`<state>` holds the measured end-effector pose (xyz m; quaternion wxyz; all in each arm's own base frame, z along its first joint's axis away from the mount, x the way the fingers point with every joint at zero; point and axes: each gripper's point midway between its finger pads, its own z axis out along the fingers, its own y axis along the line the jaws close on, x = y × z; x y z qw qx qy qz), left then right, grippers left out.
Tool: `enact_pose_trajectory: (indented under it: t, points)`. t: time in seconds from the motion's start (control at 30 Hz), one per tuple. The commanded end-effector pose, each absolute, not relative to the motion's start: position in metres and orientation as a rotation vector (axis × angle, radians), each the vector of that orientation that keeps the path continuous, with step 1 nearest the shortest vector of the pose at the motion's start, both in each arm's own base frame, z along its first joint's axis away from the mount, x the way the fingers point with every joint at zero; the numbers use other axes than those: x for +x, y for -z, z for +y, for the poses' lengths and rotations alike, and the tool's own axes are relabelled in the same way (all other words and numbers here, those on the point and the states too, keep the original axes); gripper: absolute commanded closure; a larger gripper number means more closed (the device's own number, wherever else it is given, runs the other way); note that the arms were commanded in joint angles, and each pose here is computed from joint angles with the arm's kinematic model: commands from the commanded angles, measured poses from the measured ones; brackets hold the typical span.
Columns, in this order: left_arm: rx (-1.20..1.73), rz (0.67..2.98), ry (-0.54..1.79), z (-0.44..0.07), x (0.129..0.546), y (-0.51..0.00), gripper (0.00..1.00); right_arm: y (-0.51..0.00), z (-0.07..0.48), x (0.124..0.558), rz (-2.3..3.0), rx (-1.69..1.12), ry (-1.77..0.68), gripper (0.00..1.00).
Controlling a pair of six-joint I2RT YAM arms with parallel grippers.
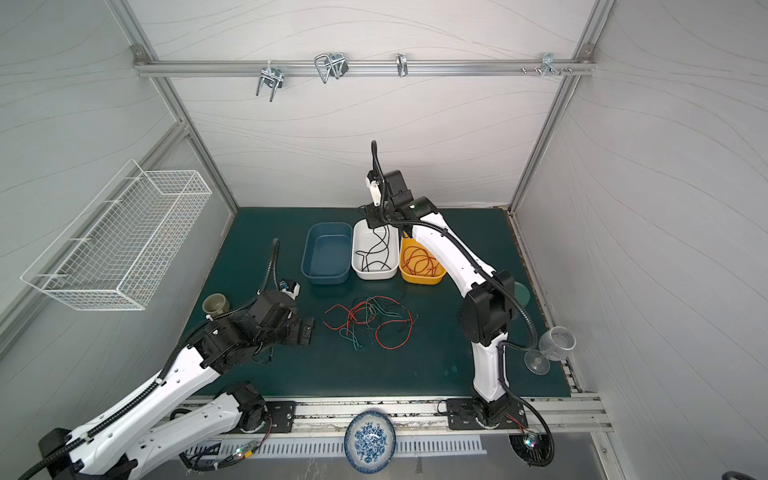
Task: Untangle the cables
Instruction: 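Carry the black cable over the white bin with the right gripper, then lower the black cable into the white bin and open the right gripper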
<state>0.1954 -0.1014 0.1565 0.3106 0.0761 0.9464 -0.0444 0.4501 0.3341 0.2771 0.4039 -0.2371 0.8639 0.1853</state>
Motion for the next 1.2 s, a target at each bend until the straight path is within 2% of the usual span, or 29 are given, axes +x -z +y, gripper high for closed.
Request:
enact_pose_trajectory:
  t: [0.0,0.33,0.77,1.17]
  points:
    - [0.21,2.468,0.147,-0.107,0.2,-0.166,0.0,-0.253,0.335,0.46,2.2,-0.597,-0.453,1.0]
    - [0.21,2.466,0.145,-0.107,0.2,-0.166,0.0,-0.206,0.332,0.47,2.261,-0.533,-0.553,1.0]
    - [0.214,2.467,0.145,-0.107,0.2,-0.166,0.0,-0.118,0.342,0.457,2.465,-0.517,-0.628,1.0]
    - [0.213,2.469,0.144,-0.107,0.199,-0.165,0.0,-0.095,0.333,0.457,2.557,-0.496,-0.524,1.0]
